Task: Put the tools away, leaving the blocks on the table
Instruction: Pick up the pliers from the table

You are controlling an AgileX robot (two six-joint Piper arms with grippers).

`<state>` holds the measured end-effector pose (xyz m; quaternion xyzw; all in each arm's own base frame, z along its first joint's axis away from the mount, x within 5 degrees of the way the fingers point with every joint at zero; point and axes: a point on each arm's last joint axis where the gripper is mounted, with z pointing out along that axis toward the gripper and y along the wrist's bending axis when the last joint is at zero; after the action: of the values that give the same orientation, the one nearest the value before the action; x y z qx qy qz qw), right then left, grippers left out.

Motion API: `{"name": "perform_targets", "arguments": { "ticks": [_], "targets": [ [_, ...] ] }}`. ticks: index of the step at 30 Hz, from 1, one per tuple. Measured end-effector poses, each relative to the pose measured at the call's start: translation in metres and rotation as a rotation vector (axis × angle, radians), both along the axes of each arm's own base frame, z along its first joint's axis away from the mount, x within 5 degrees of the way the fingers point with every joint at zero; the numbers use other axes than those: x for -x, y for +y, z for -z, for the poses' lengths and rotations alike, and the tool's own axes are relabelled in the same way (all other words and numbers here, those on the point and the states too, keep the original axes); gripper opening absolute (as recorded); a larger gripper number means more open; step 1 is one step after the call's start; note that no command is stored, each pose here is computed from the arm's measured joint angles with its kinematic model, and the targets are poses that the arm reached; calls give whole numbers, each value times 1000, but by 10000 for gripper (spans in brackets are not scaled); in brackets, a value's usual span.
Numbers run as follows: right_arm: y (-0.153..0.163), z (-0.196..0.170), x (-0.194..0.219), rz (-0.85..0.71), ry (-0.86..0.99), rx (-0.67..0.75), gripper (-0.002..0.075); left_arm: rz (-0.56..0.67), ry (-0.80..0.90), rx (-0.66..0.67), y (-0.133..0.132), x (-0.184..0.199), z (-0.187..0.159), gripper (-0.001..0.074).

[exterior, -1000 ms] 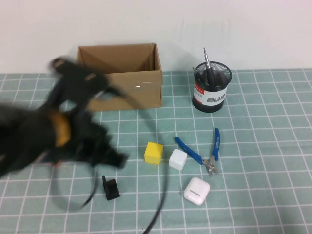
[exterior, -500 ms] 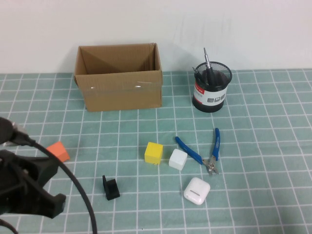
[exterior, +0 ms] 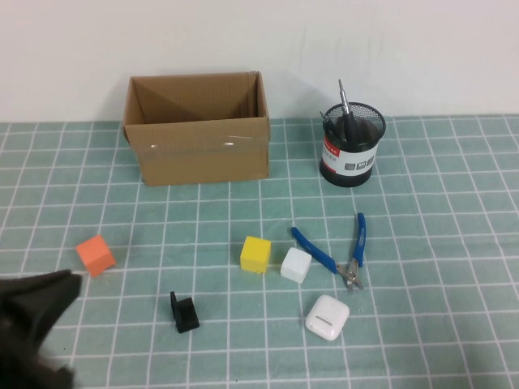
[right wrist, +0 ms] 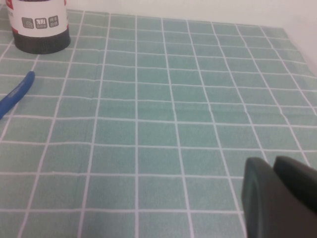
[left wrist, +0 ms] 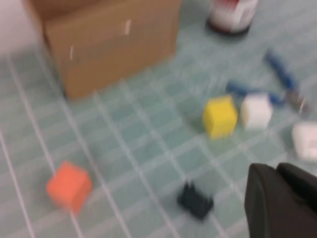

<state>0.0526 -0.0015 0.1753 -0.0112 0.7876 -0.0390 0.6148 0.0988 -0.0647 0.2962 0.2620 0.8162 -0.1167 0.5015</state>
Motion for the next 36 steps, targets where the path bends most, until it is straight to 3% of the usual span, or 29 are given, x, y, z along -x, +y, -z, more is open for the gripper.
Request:
{"name": "perform_targets", "arguments": {
  "ticks": [4,9,13,18,26,36],
  "targets": [
    [0,0,0,0,0,0,-7,-21,-228,76,19,15,19,-1],
    [0,0,0,0,0,0,-7,-188,-561,166,42,34,41,-3],
    [0,0,0,0,0,0,-7,-292,-655,165,52,43,68,-3],
    [0,0,0,0,0,0,-7,-357,-567,167,55,43,88,-3],
    [0,0,0,0,0,0,-7,-366,-204,97,55,46,122,-3],
    [0,0,0,0,0,0,-7,-366,-187,90,55,46,124,-3]
  ]
}}
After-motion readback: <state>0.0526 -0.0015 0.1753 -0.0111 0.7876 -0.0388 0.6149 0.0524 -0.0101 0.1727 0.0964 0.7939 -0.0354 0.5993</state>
